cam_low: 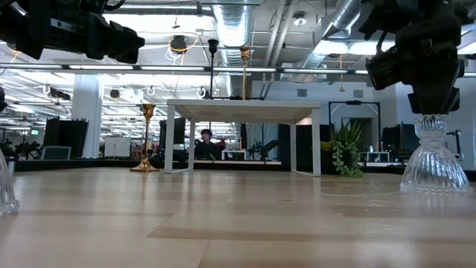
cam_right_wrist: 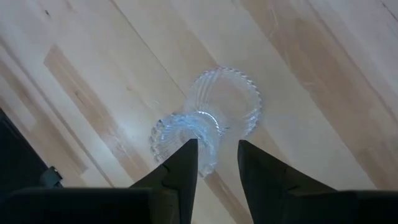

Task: Pick & Place candle stick holders
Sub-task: Put the top transparent candle holder on the shelf

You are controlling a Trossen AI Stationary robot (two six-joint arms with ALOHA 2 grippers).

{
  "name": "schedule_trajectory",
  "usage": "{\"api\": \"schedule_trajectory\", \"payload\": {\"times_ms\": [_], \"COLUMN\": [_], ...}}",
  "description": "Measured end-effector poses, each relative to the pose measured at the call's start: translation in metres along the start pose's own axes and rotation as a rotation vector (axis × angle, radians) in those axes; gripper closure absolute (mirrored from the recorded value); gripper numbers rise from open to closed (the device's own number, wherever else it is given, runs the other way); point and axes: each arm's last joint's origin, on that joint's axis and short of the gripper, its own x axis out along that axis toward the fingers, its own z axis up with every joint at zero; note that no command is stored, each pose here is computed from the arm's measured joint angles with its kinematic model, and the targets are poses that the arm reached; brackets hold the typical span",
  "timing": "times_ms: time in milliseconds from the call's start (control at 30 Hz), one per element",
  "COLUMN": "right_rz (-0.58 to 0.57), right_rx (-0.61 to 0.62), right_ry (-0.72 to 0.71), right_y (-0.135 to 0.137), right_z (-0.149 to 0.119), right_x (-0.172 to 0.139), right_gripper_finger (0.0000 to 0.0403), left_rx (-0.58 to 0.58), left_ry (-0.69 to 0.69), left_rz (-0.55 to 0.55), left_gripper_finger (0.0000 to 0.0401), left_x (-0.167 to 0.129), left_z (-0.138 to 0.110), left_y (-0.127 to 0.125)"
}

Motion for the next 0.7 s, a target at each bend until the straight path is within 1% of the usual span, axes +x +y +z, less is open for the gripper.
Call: {"api": "schedule_trajectory", "payload": {"times_ms": [233, 367, 500, 600, 700], "right_rz": [-0.015, -0.015, -0.022, -0.017, -0.011], "right_rx": [0.005, 0.044, 0.053, 0.043, 0.001], "right_ry": [0.009, 0.015, 0.021, 0.008, -0.010], "right_y": [-0.004, -0.010, -0.014, -0.014, -0.013], "right_z": [-0.002, -0.006, -0.008, -0.007, -0.006], "right_x": [0.005, 0.014, 0.019, 0.019, 0.018], "right_gripper_finger": [0.0296, 0.0296, 0.0299, 0.0321, 0.0367], "left_rx": [0.000, 0.000, 0.000, 0.000, 0.000], "left_ry": [0.000, 0.000, 0.000, 0.000, 0.000], "left_rz": [0.001, 0.000, 0.000, 0.001, 0.001], "left_gripper_finger": [0.0392, 0.0392, 0.0392, 0.0392, 0.0392], "left_x": [0.000, 0.000, 0.000, 0.000, 0.000], "left_z": [0.000, 0.000, 0.000, 0.000, 0.000], "left_y": [0.000, 0.000, 0.000, 0.000, 0.000]}}
